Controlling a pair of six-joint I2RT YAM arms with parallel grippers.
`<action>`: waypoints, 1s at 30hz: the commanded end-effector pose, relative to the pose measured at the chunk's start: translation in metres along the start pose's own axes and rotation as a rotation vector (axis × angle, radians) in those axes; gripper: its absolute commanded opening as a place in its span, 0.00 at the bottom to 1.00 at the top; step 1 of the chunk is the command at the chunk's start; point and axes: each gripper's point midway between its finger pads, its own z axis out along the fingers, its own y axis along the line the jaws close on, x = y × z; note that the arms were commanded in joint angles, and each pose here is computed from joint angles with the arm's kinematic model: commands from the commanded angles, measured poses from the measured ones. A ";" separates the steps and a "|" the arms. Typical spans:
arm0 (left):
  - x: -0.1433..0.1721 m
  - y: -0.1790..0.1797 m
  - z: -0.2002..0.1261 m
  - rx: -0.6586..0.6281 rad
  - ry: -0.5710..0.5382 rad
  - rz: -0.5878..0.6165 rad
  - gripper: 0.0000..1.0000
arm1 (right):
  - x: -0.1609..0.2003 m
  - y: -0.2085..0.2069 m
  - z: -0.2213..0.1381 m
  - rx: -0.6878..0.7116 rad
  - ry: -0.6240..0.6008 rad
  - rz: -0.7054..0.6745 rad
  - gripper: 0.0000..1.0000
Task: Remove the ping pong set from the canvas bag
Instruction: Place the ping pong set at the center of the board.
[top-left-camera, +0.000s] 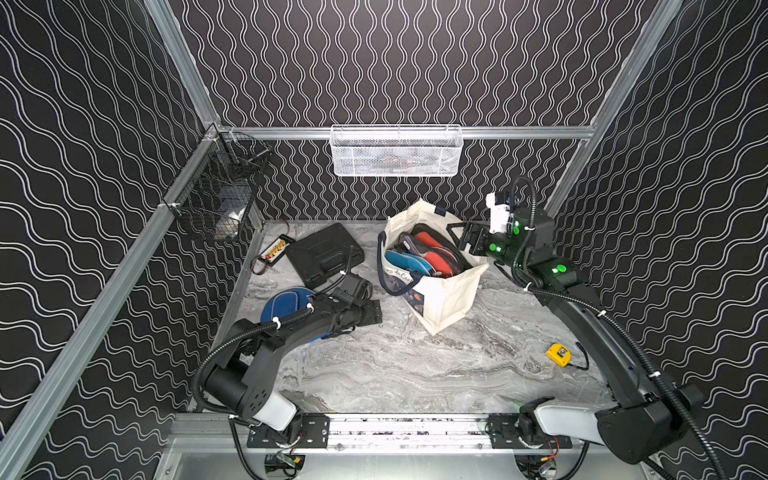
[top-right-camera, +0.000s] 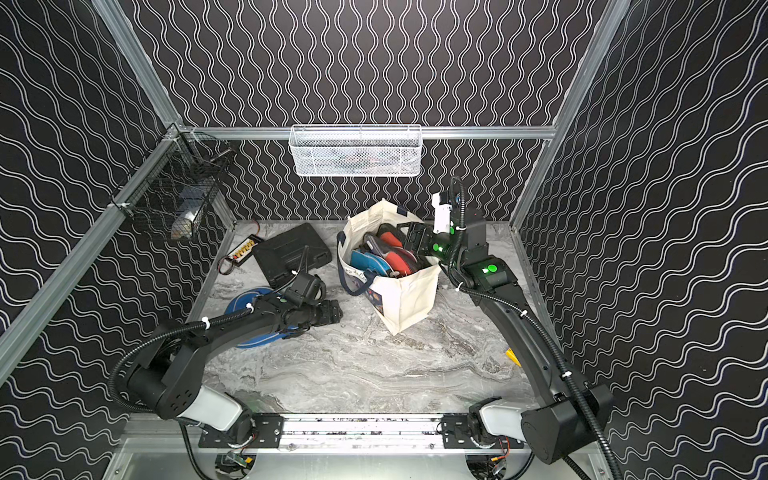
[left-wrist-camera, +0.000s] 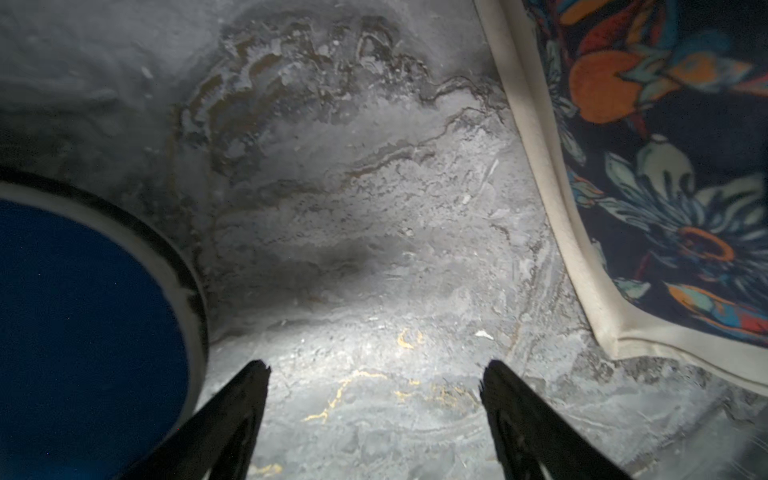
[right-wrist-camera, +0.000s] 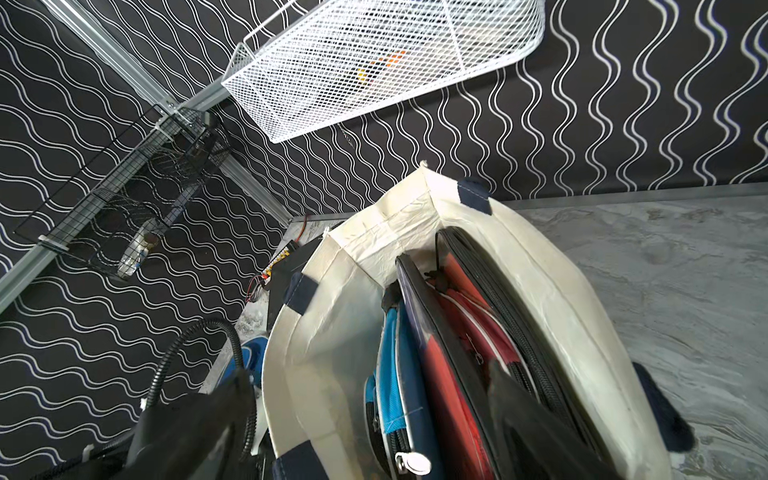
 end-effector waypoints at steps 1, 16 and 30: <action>-0.009 0.025 -0.002 -0.114 -0.040 -0.043 0.85 | -0.005 0.004 0.000 -0.019 -0.022 -0.017 0.89; -0.044 0.035 -0.027 -0.085 -0.119 -0.148 0.85 | -0.001 -0.005 0.004 0.031 0.015 -0.053 0.89; -0.113 -0.055 -0.124 0.217 -0.301 -0.138 0.85 | 0.032 -0.006 0.039 0.002 0.236 -0.107 0.87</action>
